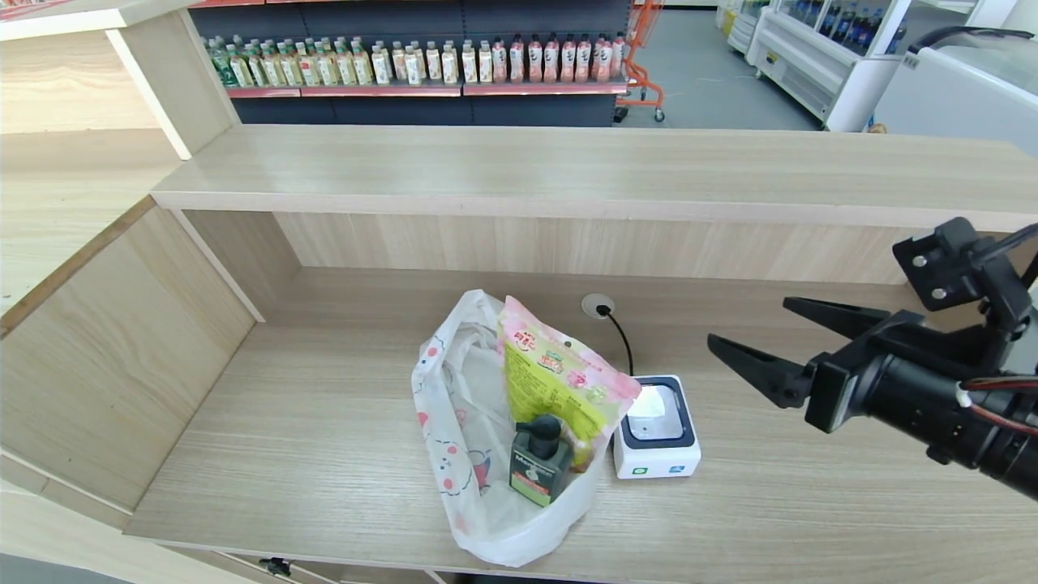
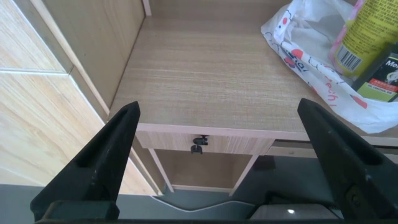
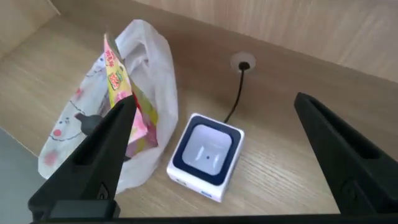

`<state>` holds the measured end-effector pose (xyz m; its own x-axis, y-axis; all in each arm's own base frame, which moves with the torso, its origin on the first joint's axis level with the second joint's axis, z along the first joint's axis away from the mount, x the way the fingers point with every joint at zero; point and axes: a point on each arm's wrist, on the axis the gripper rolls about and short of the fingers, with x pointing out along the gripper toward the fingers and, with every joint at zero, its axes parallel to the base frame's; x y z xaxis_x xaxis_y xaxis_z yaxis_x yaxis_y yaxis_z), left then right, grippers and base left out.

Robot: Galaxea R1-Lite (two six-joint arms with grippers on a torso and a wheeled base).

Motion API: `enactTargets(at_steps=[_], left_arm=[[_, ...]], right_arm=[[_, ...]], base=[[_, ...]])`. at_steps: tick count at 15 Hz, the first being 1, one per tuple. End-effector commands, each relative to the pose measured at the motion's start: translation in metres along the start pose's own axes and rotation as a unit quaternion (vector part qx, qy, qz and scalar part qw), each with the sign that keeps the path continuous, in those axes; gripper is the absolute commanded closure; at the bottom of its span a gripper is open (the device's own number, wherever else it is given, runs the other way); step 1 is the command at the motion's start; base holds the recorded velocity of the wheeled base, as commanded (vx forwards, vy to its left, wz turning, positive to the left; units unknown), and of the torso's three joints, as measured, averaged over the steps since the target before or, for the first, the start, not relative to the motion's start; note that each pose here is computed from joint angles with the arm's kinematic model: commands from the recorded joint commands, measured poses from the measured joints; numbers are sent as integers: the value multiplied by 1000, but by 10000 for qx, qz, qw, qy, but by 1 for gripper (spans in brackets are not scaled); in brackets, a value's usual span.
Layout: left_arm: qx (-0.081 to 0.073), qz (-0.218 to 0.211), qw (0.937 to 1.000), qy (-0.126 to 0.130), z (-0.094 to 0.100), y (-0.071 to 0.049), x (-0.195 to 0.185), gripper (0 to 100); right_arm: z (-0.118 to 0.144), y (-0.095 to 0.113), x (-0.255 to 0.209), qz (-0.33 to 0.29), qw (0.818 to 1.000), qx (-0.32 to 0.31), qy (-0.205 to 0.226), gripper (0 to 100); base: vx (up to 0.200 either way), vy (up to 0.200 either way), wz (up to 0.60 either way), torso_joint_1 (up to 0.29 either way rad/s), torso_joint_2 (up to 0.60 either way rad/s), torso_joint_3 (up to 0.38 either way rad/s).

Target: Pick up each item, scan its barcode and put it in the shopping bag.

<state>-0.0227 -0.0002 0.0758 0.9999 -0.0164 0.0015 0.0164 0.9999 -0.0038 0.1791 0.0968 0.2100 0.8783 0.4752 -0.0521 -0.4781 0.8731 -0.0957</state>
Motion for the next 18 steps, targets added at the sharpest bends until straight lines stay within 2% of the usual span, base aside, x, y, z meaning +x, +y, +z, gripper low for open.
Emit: enactTargets(at_steps=[1, 4, 7, 10, 13, 16, 18], left_arm=[[-4, 5, 10000, 0, 0, 0, 0, 0], [-4, -2, 10000, 0, 0, 0, 0, 0], [4, -2, 10000, 0, 0, 0, 0, 0], [-4, -2, 10000, 0, 0, 0, 0, 0], [-4, -2, 10000, 0, 0, 0, 0, 0], [4, -2, 10000, 0, 0, 0, 0, 0], [-4, -2, 10000, 0, 0, 0, 0, 0]], right_arm=[[8, -17, -25, -493, 9988, 49, 16, 0], [10, -41, -52, -1267, 9916, 109, 249, 0], [-6, -49, -87, -1937, 9783, 229, 703, 0], [-33, -38, -124, -2242, 9700, 298, 894, 0], [-69, -15, -161, -2309, 9682, 276, 922, 0], [-97, -1, -180, -2377, 9659, 250, 1000, 0], [-115, 9, -192, -2468, 9646, 206, 901, 0]], base=[[0, 0, 0, 0, 0, 0], [0, 0, 0, 0, 0, 0], [0, 0, 0, 0, 0, 0], [0, 0, 0, 0, 0, 0], [0, 0, 0, 0, 0, 0], [0, 0, 0, 0, 0, 0], [0, 0, 0, 0, 0, 0]])
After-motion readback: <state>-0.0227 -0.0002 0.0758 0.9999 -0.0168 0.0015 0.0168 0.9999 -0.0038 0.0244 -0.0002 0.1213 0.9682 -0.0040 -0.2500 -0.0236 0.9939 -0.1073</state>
